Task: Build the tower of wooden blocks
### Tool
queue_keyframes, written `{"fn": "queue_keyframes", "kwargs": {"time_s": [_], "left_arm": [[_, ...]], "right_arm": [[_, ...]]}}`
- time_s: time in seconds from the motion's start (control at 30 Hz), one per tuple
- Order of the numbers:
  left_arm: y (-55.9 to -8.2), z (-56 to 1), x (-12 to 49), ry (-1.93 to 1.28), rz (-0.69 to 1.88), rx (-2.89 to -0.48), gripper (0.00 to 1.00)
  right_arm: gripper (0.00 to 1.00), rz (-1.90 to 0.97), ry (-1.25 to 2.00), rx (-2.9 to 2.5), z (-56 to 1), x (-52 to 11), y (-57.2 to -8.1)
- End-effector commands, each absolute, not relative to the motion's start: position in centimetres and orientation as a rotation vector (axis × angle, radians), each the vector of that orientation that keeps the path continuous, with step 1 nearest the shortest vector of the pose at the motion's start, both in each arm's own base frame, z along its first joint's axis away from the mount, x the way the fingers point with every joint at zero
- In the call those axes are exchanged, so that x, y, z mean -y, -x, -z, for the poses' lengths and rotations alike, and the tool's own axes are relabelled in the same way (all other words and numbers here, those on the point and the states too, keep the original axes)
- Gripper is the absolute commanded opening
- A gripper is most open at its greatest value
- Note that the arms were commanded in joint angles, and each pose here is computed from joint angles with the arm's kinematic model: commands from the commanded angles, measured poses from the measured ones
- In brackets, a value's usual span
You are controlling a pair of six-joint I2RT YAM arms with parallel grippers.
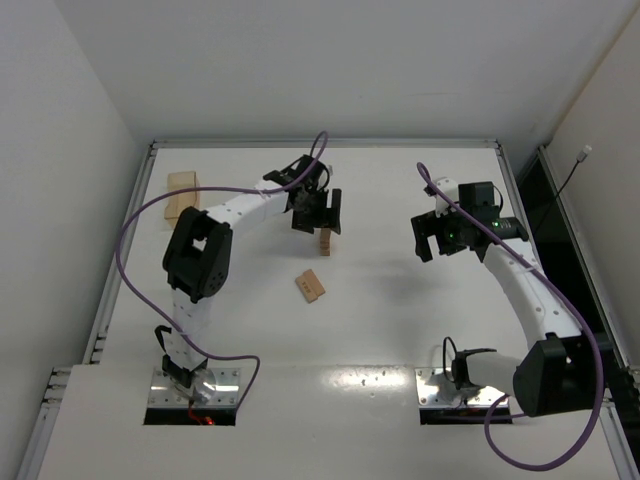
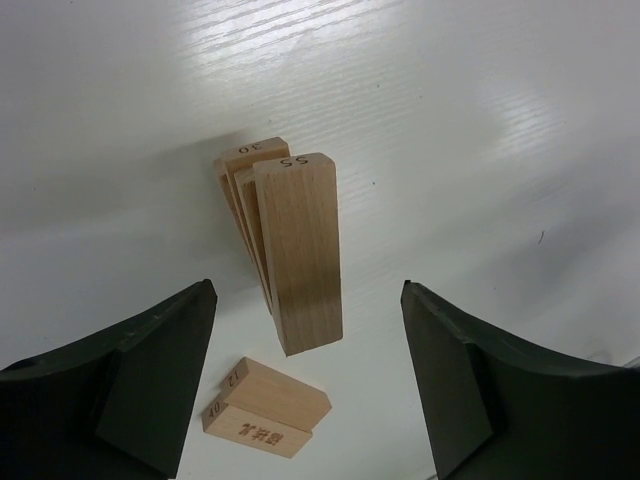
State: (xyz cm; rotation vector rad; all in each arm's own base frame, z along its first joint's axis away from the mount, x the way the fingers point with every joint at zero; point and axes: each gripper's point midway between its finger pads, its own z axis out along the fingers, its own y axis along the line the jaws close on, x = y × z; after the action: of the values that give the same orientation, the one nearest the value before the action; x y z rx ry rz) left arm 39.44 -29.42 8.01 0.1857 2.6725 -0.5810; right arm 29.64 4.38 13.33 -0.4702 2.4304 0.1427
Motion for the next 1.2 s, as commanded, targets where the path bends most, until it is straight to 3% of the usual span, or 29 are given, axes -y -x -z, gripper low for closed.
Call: {"fn": "queue_keyframes", "kwargs": {"time_s": [0.0, 0.2, 0.6, 1.17], "left_arm": [[-39.7, -11.0, 29.8, -0.201, 0.629, -2.590, 0.71], [-40.4, -9.1, 30.4, -0.215, 0.595, -2.611, 0.62], [-42.4, -8.6, 30.8, -0.235, 0.540, -2.599, 0.62], [-43.5, -7.5, 30.3, -0.235, 0.458, -2.603, 0.53]], "right_arm": [[0.90, -0.169, 0.457, -2.371, -14.8, -4.8, -30.7], [0.90, -0.177, 0.460, -2.351, -15.5, -5.0, -30.8], [0.90, -0.189, 0.465, -2.358, -15.2, -5.2, -30.8], [0.90, -0.185, 0.454, -2.359, -15.3, -4.9, -31.1]]}}
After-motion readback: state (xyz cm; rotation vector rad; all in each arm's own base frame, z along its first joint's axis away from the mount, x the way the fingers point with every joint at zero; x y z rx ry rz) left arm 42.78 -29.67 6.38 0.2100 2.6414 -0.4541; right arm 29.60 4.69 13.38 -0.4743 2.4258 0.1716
